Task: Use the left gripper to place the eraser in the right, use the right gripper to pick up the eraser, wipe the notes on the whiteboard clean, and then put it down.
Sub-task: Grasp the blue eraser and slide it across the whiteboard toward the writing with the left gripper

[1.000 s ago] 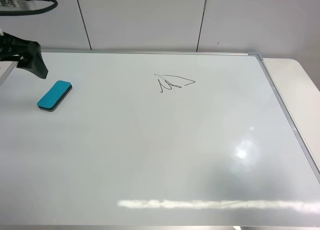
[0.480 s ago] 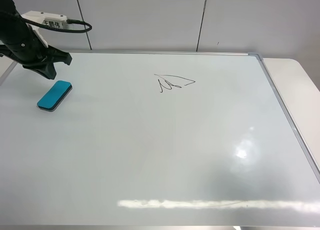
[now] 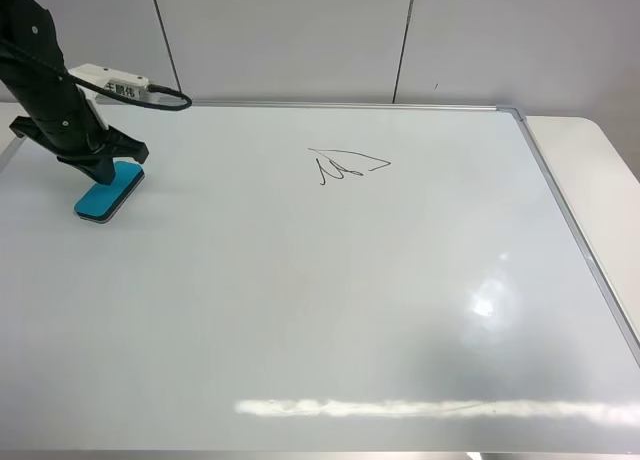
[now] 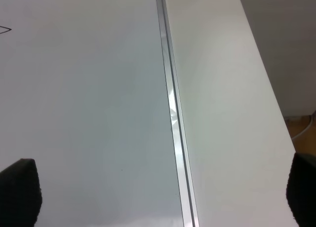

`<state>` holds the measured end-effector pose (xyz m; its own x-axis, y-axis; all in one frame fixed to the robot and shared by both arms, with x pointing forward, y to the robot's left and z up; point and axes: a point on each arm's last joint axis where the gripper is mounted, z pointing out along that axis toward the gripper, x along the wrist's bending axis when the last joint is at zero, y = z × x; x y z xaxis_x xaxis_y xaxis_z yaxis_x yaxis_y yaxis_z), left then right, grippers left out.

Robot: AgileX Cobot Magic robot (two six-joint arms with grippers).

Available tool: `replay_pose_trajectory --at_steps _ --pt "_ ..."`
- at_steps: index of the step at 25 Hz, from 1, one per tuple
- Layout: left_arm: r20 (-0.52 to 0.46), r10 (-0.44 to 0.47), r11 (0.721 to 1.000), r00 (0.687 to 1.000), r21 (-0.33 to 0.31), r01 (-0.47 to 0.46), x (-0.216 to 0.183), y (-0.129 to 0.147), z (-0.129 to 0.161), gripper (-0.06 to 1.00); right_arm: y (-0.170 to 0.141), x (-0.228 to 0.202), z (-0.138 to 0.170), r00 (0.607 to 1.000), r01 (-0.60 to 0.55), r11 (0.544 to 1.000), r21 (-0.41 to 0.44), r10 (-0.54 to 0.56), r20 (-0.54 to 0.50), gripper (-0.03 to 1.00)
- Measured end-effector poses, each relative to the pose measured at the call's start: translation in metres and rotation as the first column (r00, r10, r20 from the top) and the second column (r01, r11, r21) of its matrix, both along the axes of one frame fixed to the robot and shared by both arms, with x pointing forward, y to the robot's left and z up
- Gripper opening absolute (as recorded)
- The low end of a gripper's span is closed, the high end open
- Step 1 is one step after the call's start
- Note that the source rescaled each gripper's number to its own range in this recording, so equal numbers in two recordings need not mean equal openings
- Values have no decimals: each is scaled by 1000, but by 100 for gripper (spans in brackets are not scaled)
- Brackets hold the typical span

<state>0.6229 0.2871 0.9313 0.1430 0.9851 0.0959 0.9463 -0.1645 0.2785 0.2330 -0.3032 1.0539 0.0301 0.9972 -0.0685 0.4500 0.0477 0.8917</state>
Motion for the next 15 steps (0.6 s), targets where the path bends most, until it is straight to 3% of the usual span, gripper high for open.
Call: replay_pose_trajectory --at_steps 15 --pt "-17 -76 996 997 43 77 6 8 -21 0 0 0 0 1000 0 1000 0 0 0 100"
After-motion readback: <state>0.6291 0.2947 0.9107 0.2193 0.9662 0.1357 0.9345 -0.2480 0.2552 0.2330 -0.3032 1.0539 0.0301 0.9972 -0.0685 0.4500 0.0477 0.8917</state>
